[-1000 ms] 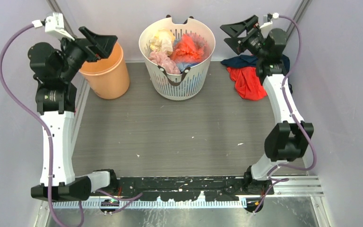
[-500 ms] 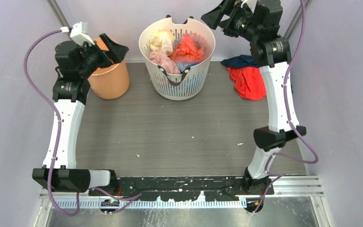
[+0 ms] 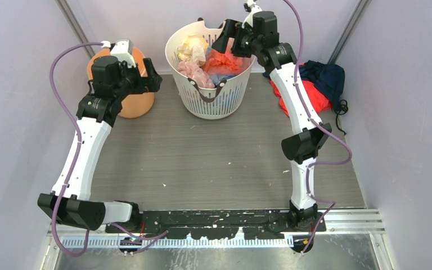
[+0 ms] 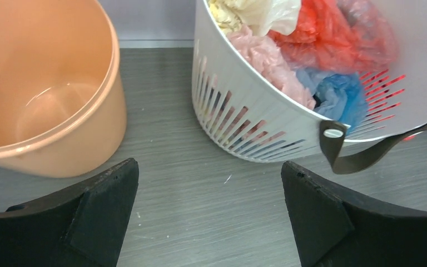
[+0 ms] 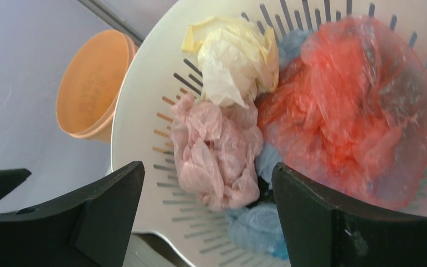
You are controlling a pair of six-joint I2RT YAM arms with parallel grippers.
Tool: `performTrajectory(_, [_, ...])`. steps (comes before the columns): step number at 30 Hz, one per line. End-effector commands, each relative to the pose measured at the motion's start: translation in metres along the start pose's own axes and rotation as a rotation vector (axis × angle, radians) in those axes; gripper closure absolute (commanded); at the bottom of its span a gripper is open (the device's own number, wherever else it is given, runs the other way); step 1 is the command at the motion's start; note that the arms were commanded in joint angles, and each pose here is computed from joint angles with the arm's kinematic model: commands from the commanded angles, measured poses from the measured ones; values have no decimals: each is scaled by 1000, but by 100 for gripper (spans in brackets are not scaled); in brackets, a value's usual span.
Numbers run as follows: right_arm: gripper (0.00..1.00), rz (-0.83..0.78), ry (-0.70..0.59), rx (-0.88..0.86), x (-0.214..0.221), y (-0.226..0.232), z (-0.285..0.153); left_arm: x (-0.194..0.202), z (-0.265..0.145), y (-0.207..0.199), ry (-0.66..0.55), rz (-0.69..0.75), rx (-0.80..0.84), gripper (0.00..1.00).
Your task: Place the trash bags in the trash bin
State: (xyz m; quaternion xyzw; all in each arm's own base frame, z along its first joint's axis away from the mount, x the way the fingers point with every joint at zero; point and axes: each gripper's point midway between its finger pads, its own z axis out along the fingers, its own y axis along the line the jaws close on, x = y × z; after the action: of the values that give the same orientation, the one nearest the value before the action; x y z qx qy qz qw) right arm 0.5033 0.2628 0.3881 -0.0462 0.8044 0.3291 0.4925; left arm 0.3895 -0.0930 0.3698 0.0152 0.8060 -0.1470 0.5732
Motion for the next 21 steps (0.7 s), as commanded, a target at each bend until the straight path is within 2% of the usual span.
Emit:
performTrajectory(1, [11, -73, -168, -91, -45, 25, 6, -2, -18, 15, -30, 30, -83, 0])
performTrajectory(11, [14, -83, -214, -149, -25, 19, 77, 49, -38, 20, 26, -2, -76, 0])
performTrajectory(15, [14, -89, -238, -186, -20, 26, 96, 60, -39, 23, 49, 10, -86, 0])
performTrajectory(21, [18, -93, -196, -180, 7, 21, 119, 63, -33, 25, 64, 23, -90, 0])
